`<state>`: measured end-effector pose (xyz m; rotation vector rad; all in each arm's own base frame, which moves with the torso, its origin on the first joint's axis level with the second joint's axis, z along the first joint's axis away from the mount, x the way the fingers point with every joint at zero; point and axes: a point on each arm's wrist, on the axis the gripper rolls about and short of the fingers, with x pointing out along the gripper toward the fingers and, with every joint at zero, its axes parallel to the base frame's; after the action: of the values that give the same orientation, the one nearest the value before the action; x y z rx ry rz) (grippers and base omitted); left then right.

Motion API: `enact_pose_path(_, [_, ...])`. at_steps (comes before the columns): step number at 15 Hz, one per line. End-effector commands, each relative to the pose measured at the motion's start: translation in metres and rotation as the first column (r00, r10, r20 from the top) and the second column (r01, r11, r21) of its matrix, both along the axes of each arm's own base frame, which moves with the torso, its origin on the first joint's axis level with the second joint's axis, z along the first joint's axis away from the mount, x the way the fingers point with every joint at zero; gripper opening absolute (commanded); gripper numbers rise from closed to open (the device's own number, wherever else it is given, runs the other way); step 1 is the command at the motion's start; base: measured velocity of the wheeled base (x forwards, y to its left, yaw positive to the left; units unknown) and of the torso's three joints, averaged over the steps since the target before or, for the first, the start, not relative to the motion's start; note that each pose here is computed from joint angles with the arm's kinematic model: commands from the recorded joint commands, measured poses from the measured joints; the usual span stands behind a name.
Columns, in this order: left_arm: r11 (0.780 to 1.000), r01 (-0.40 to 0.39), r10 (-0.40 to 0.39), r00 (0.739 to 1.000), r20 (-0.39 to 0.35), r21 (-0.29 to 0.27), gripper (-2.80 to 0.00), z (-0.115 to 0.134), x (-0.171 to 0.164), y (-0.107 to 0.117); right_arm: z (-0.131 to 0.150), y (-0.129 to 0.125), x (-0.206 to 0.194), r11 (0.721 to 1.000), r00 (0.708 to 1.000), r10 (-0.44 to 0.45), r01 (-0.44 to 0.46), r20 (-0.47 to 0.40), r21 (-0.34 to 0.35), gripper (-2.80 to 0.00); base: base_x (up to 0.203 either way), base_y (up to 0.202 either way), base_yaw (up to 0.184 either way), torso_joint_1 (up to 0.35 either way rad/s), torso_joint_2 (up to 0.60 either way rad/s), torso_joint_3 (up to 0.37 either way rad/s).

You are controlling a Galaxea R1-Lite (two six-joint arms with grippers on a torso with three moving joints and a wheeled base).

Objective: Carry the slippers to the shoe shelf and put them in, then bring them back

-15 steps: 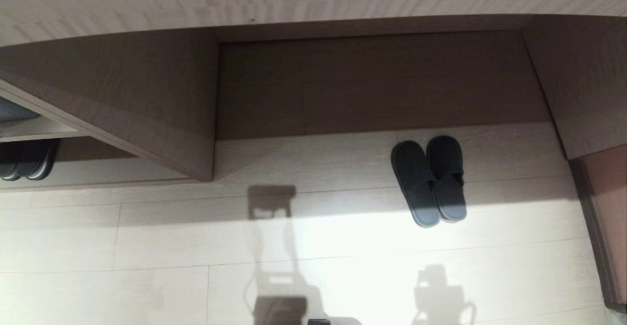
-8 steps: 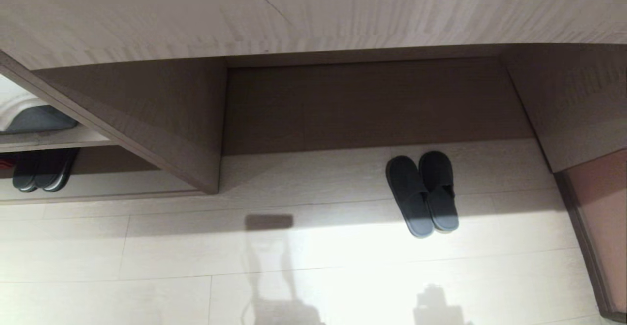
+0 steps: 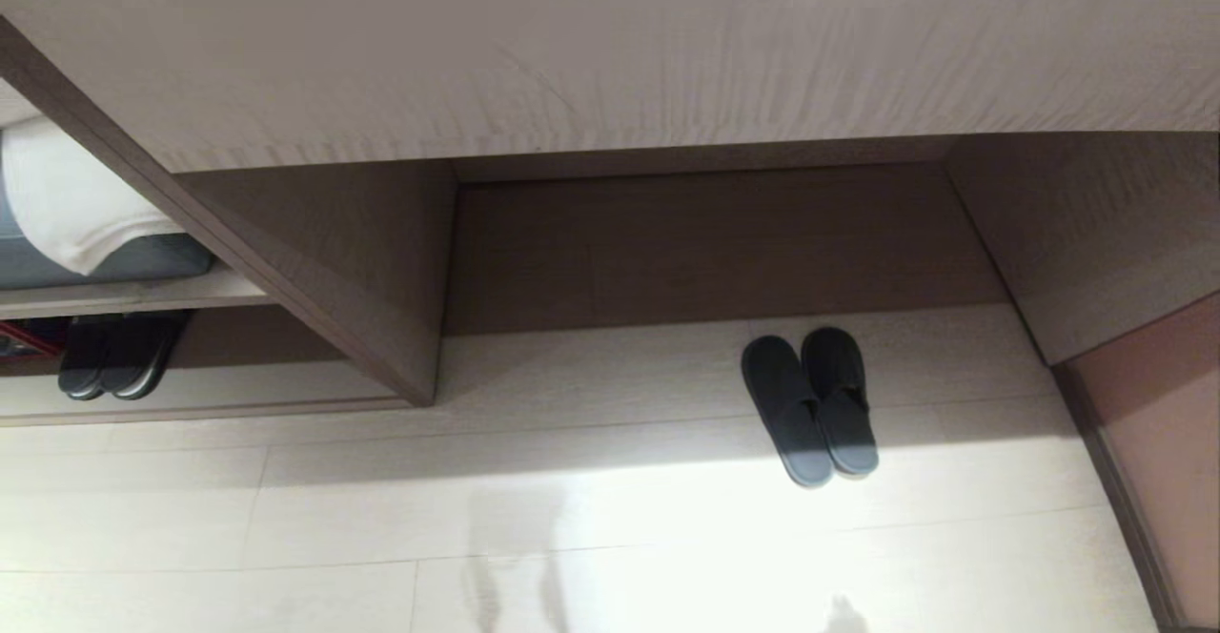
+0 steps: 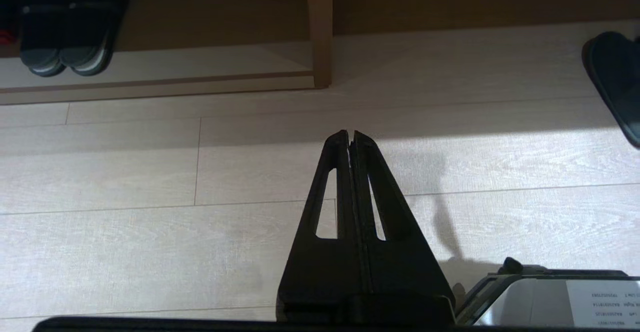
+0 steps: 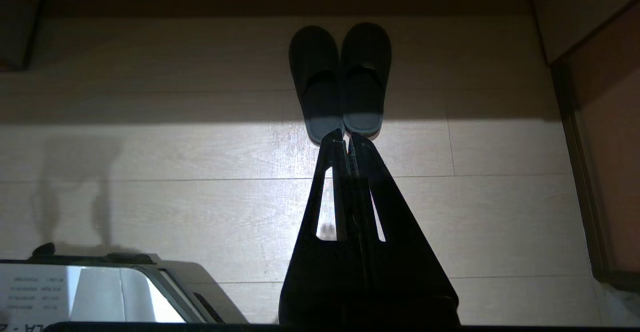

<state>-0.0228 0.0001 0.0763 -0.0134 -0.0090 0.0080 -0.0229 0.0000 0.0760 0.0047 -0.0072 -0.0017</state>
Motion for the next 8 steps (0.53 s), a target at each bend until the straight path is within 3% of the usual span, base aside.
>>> enact_pose_path(1, [1.000,-0.001,0.001,1.000,-0.001,0.000,-2.80,0.0001,0.0001,0.0000,-0.0003,0.0000,0.0003,1.000,1.000,0.000,0.000,-0.003,0.000,-2.80,0.000,0.000,0.000,-0.002,0.00,0.204])
enact_pose_path(8, [1.000,0.000,0.000,1.000,0.000,0.000,-2.80,0.0001,0.0000,0.0000,-0.0003,0.0000,0.0003,1.000,1.000,0.000,0.000,-0.003,0.000,-2.80,0.000,0.000,0.000,0.002,0.00,0.205])
